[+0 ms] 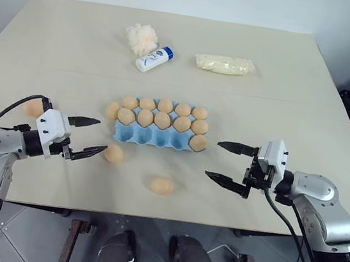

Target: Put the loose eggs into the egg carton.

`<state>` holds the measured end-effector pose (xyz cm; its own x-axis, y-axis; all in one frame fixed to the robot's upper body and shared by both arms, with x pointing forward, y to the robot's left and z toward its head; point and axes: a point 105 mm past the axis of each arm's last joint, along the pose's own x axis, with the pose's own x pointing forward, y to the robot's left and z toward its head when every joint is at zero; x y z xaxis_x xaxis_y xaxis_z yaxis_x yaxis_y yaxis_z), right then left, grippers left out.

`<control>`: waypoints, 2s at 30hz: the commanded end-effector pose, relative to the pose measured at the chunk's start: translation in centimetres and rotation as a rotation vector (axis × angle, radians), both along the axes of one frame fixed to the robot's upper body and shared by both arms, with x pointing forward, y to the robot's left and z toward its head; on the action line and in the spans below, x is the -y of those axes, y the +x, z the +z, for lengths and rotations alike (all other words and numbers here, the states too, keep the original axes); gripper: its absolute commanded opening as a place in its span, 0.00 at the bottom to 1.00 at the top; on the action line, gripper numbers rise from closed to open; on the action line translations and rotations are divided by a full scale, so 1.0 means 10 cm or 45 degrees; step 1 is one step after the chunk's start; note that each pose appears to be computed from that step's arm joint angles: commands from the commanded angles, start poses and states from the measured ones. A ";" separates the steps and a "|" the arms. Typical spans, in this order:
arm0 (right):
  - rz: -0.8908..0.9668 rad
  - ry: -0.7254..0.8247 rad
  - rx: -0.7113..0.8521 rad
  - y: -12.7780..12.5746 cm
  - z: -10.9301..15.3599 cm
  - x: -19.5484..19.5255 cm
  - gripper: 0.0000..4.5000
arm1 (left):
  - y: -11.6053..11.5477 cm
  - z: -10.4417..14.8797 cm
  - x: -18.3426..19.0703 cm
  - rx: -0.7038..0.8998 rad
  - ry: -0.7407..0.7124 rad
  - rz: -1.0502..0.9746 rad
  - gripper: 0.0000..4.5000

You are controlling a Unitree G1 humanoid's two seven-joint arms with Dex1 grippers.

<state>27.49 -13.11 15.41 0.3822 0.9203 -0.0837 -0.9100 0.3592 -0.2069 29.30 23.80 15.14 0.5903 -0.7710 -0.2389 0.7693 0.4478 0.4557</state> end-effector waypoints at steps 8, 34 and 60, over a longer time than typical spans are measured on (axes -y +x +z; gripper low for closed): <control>0.296 -0.059 -0.044 -0.19 0.14 -0.40 1.00 | -0.26 -0.01 0.11 -0.133 -0.005 -0.228 0.82; 0.559 -0.023 -0.052 -0.20 -0.26 -1.12 0.37 | -0.53 -0.26 0.07 -0.238 0.085 -0.308 0.83; 0.213 0.027 0.234 0.44 0.26 -0.67 0.99 | -0.36 -0.28 -0.04 -0.123 -0.018 -0.058 0.83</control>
<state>32.75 -5.17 16.16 0.2431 0.9684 -0.0560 -0.9194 0.2116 -0.3316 25.46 23.31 11.01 0.4705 -0.8241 -0.3155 0.8689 0.3703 0.3285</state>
